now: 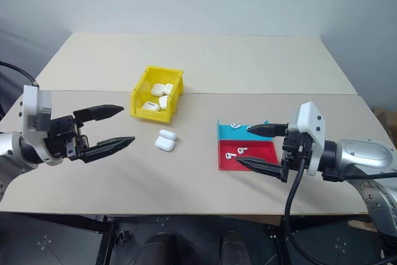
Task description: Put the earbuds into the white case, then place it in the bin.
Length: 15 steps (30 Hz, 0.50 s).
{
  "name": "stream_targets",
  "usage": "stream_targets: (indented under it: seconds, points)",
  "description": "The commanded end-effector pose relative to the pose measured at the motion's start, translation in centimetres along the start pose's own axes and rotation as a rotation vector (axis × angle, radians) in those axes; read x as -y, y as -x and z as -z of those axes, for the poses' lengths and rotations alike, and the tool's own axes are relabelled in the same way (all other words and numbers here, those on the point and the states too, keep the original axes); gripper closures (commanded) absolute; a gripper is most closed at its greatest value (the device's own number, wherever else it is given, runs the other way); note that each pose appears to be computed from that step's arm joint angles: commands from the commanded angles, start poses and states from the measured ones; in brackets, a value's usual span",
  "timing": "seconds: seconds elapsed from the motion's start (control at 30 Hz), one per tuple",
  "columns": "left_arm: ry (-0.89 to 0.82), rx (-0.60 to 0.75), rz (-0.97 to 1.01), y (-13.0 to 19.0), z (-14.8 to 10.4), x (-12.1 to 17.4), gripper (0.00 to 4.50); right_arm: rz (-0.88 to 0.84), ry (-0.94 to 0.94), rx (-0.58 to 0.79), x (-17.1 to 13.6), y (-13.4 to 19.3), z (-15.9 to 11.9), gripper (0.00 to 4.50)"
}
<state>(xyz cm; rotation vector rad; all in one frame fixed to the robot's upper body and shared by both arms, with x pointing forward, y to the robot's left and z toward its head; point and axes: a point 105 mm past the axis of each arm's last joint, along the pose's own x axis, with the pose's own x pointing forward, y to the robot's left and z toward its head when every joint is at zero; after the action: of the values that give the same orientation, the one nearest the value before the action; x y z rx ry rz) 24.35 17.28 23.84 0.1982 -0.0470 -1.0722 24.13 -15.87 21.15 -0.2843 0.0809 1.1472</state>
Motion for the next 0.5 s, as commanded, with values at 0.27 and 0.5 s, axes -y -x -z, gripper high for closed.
stream_targets:
  seconds: [0.27,0.5]
  points:
    - [-0.070,-0.067,0.002,0.15,-0.21,0.38,0.00,0.000,0.040,0.015,-0.15,0.29,-0.92,0.05]
    - [-0.090,-0.200,-0.033,0.10,-0.21,-0.25,0.00,0.008,0.058,-0.028,0.41,0.28,-1.06,0.05]
